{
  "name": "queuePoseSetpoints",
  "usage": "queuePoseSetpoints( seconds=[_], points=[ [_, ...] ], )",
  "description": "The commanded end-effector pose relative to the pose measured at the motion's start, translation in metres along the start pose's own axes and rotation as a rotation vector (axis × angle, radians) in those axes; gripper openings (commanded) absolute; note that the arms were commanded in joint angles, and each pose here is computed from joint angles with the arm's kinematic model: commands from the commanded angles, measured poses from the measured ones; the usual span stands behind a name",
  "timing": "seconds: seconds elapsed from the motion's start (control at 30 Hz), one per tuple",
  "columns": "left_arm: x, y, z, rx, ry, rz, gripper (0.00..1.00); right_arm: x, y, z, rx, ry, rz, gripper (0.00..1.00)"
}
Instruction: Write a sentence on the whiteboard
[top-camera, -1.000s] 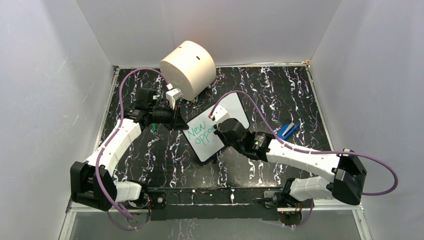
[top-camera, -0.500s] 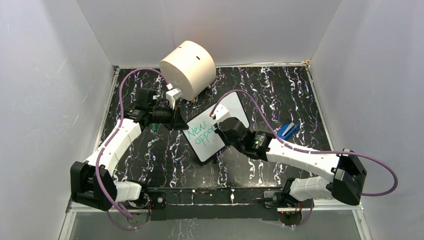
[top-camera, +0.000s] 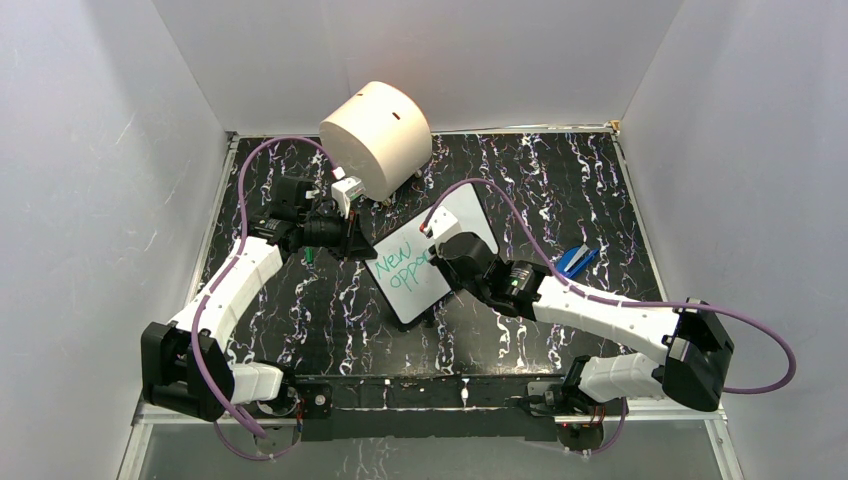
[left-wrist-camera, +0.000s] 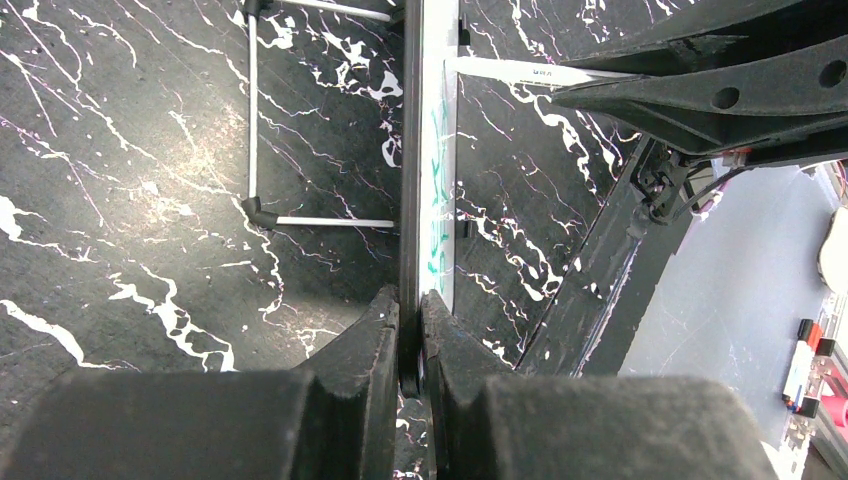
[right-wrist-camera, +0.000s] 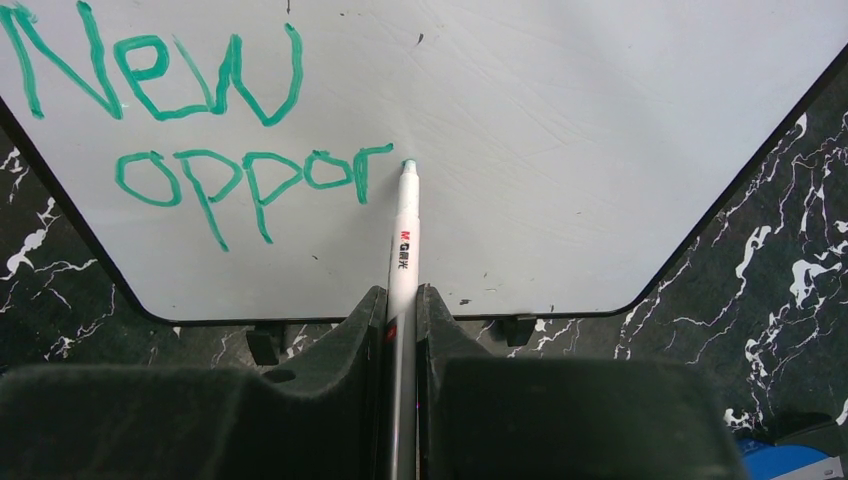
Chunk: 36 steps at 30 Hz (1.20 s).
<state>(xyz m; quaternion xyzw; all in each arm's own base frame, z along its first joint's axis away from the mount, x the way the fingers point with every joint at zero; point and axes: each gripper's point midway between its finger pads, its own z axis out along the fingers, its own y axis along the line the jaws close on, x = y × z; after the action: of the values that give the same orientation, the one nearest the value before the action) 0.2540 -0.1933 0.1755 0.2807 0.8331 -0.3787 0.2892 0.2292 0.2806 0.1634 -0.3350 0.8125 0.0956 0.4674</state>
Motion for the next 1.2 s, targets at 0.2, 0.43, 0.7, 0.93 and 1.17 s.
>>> queuePoseSetpoints(
  seconds=[0.2, 0.43, 0.7, 0.93, 1.17],
  points=[
    [0.013, 0.015, 0.001, -0.064, 0.055, 0.001, 0.00, -0.014, 0.014, -0.001, -0.085, -0.037, 0.007, 0.00],
    [0.013, 0.015, 0.001, -0.062, 0.053, -0.001, 0.00, -0.015, 0.003, 0.000, -0.020, -0.045, 0.017, 0.00],
    [0.013, 0.015, 0.001, -0.065, 0.054, 0.000, 0.00, -0.016, -0.012, 0.003, 0.053, -0.058, 0.043, 0.00],
    [0.012, 0.015, 0.001, -0.063, 0.051, 0.004, 0.00, -0.016, -0.020, 0.003, 0.074, -0.062, 0.061, 0.00],
    [0.012, 0.016, 0.001, -0.068, 0.053, 0.002, 0.00, -0.021, -0.016, -0.003, 0.033, -0.076, 0.052, 0.00]
  ],
)
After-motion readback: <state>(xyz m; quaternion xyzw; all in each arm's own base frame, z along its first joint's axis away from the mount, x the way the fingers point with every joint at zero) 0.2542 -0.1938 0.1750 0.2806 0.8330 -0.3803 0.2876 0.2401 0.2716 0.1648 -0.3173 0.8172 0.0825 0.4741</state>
